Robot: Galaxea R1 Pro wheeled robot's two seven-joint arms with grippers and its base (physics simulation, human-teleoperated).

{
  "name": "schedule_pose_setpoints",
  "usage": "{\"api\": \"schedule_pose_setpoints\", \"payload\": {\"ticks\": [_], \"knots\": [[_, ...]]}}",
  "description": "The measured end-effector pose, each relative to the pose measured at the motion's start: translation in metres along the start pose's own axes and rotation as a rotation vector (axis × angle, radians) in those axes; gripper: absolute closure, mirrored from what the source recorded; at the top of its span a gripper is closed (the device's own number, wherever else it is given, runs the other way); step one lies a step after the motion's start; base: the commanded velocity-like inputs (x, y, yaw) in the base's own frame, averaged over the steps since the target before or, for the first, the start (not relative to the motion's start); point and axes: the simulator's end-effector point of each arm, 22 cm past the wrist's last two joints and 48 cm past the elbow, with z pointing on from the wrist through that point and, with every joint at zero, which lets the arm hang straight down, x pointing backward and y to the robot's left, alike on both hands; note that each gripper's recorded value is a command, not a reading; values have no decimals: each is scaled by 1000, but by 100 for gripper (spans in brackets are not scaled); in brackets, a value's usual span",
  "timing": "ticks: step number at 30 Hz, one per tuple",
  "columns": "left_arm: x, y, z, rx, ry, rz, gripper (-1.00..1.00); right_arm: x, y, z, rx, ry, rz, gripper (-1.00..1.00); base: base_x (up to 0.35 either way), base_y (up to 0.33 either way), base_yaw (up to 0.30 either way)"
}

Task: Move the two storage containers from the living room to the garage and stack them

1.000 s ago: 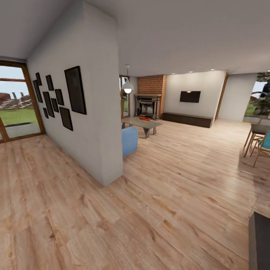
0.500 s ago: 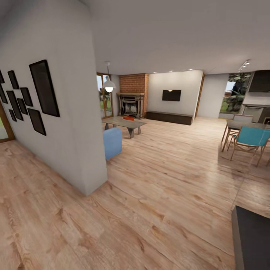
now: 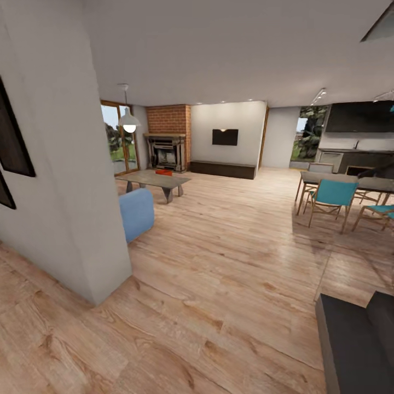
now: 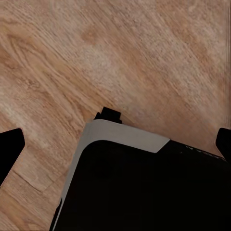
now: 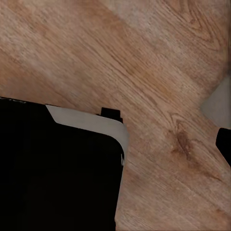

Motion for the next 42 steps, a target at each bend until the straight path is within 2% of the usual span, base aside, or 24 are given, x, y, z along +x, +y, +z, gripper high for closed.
{"api": "schedule_pose_setpoints", "payload": {"ticks": [42], "knots": [[1,1,0,-2,4,0,-100,-1,-2,0,10,-8,4,-100,324,0,-23]]}}
